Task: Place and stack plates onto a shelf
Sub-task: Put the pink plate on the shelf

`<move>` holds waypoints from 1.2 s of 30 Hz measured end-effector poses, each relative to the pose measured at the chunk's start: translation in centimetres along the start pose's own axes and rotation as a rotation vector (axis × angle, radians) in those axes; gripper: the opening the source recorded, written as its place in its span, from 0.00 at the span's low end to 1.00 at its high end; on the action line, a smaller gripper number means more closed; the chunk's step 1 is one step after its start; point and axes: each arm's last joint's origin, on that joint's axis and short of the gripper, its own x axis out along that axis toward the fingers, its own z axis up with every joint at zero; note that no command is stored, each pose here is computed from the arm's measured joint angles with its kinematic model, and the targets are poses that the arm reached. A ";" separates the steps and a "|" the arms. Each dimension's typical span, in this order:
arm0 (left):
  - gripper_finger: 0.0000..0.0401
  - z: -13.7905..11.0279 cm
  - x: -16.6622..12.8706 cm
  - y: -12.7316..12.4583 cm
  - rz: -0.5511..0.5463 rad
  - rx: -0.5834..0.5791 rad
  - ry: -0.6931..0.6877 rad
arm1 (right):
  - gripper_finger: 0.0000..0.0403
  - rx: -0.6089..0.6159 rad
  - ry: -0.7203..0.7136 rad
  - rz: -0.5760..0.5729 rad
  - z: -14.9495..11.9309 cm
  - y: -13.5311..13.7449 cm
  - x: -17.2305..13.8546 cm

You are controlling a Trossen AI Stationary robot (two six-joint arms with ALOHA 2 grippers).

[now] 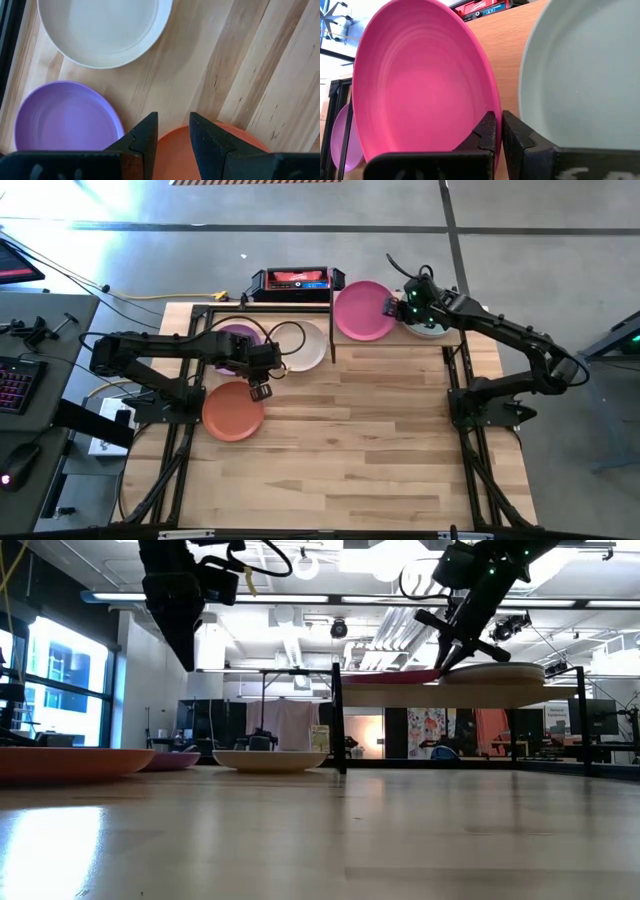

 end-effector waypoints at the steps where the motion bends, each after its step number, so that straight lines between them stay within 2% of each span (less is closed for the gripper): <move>1: 0.25 0.0 0.0 0.0 0.000 0.000 0.000 | 0.00 -0.001 0.000 0.000 0.0 0.0 0.0; 11: 0.25 0.0 0.0 0.0 -0.010 -0.001 0.002 | 0.01 -0.008 0.015 0.012 0.0 0.0 0.0; 19: 0.25 0.0 0.0 -0.1 -0.018 -0.018 0.004 | 0.17 0.013 0.018 0.018 0.0 0.0 0.0; 22: 0.25 0.0 0.0 -0.1 -0.018 -0.018 0.004 | 0.21 0.015 0.003 0.039 0.1 0.2 0.0; 30: 0.25 0.0 0.0 -0.1 -0.018 -0.017 0.004 | 0.22 0.020 -0.013 0.107 0.2 0.5 -1.2; 36: 0.25 0.0 0.0 -0.1 -0.018 -0.016 0.004 | 0.22 0.006 0.063 0.151 -1.1 1.5 -1.1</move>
